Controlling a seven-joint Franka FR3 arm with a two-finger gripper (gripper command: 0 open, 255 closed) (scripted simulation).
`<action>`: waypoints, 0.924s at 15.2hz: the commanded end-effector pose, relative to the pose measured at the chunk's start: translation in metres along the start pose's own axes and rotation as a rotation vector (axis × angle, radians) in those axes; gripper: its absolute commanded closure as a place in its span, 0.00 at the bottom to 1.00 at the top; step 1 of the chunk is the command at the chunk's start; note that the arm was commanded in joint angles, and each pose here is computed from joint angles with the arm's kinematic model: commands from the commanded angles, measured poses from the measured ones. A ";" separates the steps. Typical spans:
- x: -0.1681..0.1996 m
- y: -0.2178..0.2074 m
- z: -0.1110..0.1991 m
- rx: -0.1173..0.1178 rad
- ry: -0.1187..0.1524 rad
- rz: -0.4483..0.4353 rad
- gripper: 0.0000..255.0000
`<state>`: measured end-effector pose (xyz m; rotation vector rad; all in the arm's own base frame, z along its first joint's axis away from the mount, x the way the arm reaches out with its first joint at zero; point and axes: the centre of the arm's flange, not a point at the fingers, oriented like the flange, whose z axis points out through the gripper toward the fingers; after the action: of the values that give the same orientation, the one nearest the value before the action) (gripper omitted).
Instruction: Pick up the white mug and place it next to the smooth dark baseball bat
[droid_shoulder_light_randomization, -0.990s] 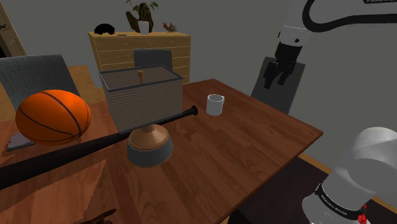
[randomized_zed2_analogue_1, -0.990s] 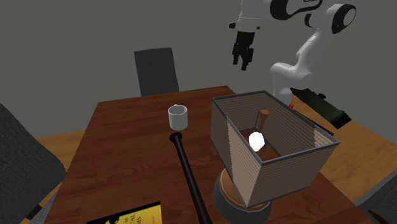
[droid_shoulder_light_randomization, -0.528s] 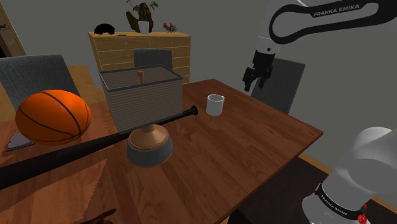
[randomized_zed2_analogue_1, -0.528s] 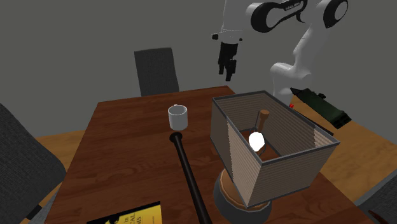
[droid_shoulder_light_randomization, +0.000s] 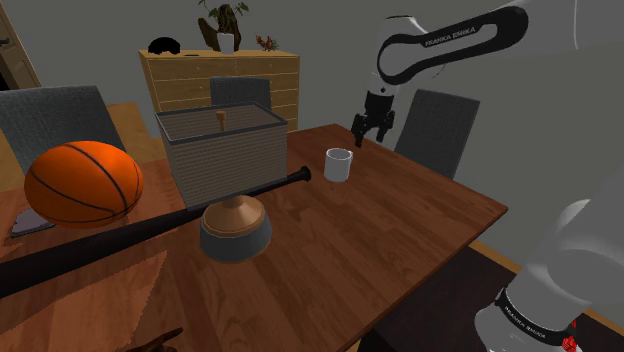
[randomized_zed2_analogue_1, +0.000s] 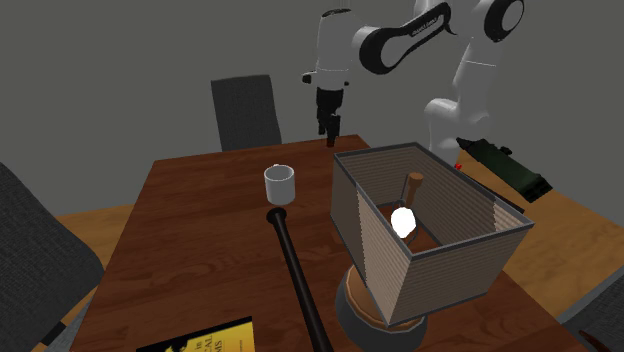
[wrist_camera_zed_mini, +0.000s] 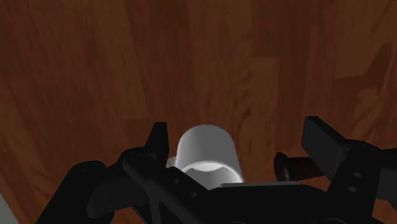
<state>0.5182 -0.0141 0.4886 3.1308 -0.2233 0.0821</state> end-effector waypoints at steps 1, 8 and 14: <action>0.023 -0.007 0.016 0.000 -0.001 0.001 0.00; 0.102 -0.021 0.064 0.000 -0.008 0.005 0.00; 0.153 -0.030 0.100 0.000 -0.012 0.008 0.00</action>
<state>0.6740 -0.0078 0.4023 3.1307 -0.2357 0.0632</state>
